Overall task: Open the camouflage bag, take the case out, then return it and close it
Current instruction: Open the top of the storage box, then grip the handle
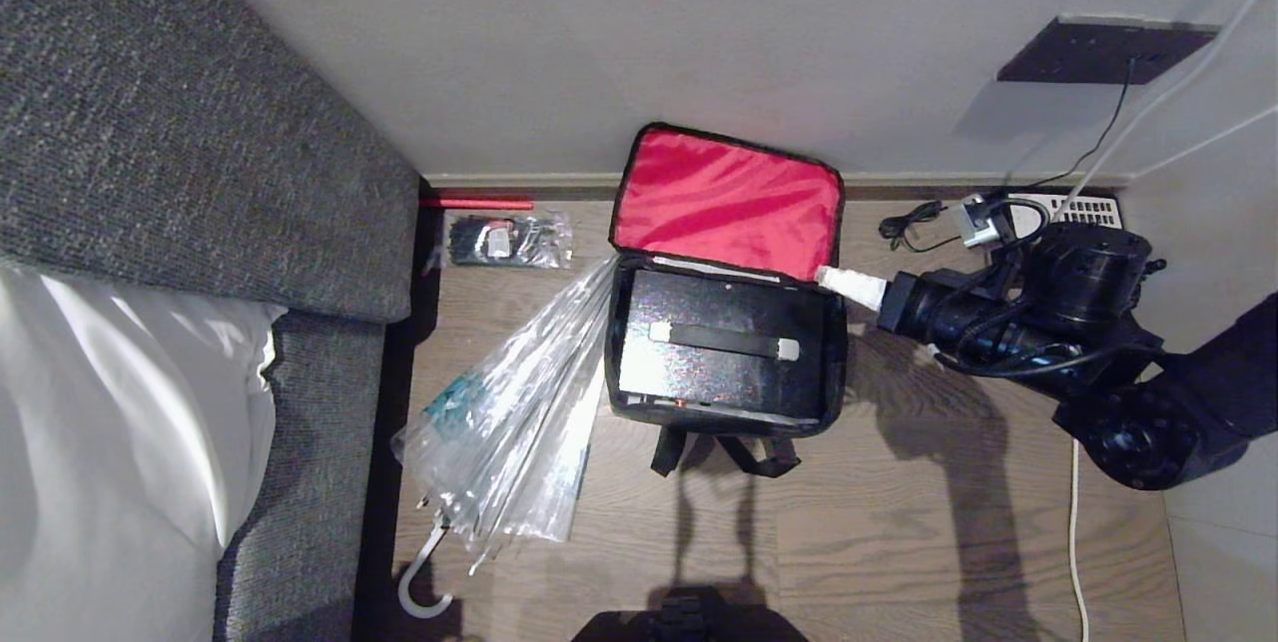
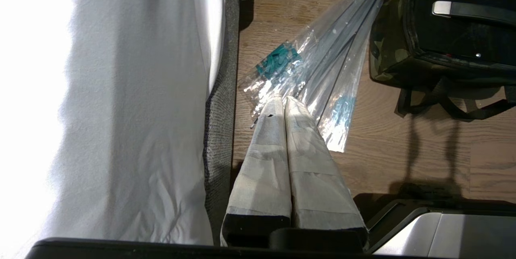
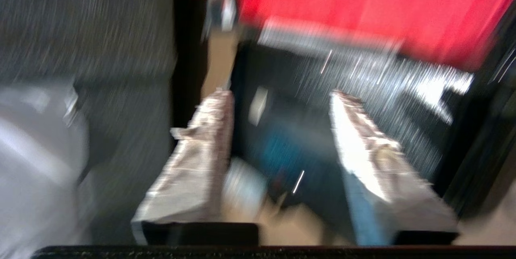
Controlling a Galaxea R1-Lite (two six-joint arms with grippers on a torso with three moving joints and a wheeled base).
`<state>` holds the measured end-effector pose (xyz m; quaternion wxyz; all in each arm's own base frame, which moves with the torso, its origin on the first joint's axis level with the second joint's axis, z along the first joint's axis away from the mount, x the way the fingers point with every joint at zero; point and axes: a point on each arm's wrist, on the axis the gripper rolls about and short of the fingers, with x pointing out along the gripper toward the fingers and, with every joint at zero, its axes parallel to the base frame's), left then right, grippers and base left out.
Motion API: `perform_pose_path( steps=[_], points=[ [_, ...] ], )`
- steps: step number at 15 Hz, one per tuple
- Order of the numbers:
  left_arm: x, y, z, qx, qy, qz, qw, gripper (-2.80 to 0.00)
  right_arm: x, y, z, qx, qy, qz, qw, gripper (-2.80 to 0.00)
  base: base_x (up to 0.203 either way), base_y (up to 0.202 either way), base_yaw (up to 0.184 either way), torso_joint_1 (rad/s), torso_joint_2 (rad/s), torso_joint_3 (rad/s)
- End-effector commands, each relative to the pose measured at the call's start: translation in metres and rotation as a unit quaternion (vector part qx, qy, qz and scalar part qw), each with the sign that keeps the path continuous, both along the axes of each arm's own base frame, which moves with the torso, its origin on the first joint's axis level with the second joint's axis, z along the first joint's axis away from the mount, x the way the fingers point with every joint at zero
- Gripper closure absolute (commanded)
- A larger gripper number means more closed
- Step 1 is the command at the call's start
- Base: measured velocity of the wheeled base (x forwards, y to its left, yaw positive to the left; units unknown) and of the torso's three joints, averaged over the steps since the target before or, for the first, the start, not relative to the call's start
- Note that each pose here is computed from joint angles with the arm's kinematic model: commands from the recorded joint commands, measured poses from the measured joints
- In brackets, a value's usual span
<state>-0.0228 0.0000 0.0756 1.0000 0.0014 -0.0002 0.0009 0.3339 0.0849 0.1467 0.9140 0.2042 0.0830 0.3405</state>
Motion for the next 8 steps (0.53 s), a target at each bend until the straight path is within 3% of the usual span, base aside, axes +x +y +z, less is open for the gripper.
perform_pose_path(
  steps=[1,6,8],
  points=[
    [0.0,0.0,0.0,0.0,-0.001,0.0,1.0,0.0,-0.035,-0.007,0.022,-0.003,0.019,0.014,1.0,0.0,0.0,0.0,0.0,0.0,0.0,0.0],
    [0.0,0.0,0.0,0.0,0.0,0.0,1.0,0.0,-0.139,-0.027,0.038,-0.035,0.102,0.054,0.993,0.0,0.0,0.0,0.0,0.0,0.0,0.0],
    [0.0,0.0,0.0,0.0,-0.001,0.0,1.0,0.0,-0.189,-0.039,0.015,-0.089,0.143,0.068,0.983,0.0,0.0,0.0,0.0,0.0,0.0,0.0]
  ],
)
